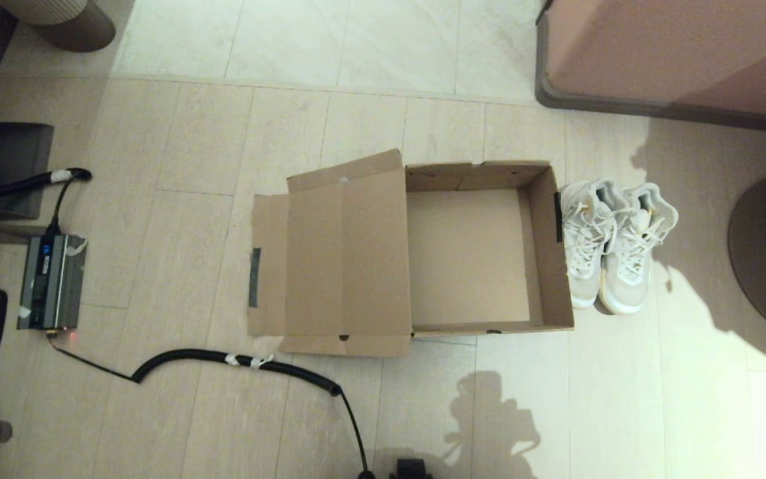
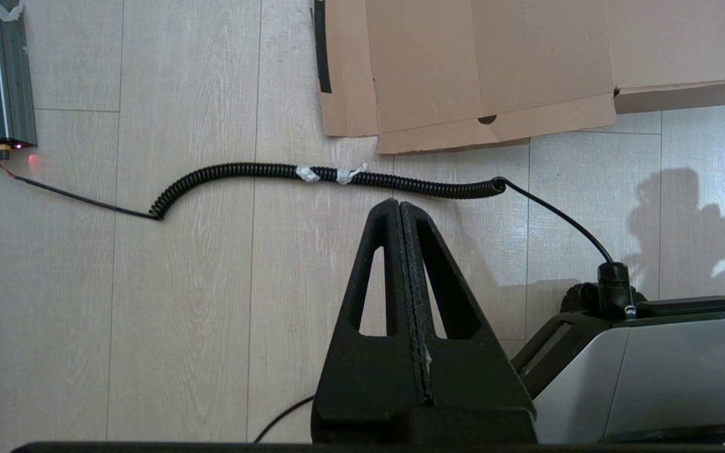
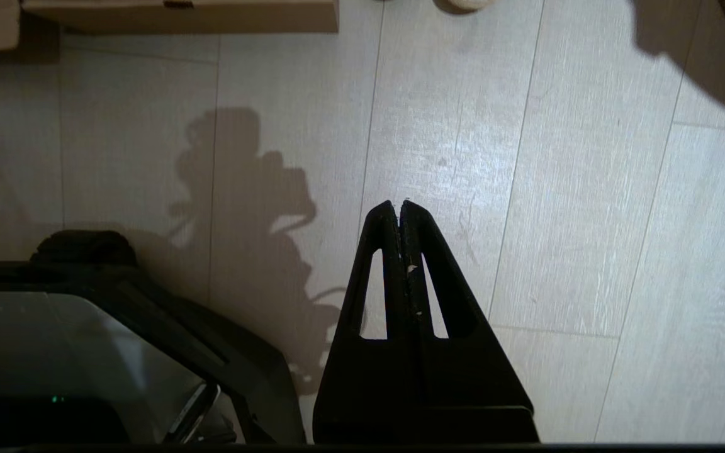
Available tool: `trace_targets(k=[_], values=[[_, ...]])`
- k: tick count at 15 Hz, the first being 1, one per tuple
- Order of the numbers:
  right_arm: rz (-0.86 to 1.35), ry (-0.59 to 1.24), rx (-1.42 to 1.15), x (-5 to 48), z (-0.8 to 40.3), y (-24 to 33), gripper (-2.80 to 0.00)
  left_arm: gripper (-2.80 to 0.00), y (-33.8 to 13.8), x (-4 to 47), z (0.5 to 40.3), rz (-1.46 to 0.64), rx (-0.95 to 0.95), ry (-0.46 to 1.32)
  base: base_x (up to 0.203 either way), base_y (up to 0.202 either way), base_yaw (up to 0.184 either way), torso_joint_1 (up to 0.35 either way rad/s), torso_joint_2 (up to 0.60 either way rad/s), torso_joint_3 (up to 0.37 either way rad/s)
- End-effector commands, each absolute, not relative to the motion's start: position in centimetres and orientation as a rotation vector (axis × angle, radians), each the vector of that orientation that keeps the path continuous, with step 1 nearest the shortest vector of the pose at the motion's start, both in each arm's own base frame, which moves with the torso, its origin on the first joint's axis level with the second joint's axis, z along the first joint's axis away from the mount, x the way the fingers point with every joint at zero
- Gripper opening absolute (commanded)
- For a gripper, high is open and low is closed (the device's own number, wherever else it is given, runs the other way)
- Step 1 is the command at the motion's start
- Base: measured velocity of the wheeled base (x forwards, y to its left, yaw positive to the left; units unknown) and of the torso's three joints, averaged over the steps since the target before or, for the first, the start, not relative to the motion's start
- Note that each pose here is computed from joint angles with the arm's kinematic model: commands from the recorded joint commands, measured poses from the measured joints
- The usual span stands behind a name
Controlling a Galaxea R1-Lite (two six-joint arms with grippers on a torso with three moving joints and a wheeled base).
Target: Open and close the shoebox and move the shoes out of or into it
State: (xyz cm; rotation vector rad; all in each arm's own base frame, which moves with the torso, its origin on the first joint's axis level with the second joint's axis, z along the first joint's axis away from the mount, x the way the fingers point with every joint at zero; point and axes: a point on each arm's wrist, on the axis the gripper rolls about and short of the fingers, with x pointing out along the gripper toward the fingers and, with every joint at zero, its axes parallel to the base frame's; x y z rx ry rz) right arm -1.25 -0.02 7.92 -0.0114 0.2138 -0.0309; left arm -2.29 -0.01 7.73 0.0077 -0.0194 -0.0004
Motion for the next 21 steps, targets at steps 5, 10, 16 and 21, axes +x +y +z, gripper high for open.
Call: trace_targets(k=[5, 10, 16, 21], values=[[-0.020, 0.109, -0.013, -2.25, 7.68, 0.01, -2.80, -2.80, -0.01, -2.22, 7.52, 0.000, 0.008, -0.011, 0.000, 0.000, 0.000, 0.000, 0.00, 0.000], [-0.018, 0.063, -0.003, -2.58, 7.56, 0.00, -2.80, -2.80, -0.01, -2.22, 7.52, 0.000, 0.008, -0.011, 0.000, 0.000, 0.000, 0.000, 0.00, 0.000], [-0.025, 0.061, -0.003, -2.58, 7.58, -0.02, -2.80, -2.80, -0.01, -2.22, 7.52, 0.000, 0.008, -0.011, 0.000, 0.000, 0.000, 0.000, 0.00, 0.000], [-0.036, 0.060, 0.007, -2.59, 7.62, -0.04, -2.80, -2.80, -0.01, -2.22, 7.52, 0.000, 0.008, -0.011, 0.000, 0.000, 0.000, 0.000, 0.00, 0.000]])
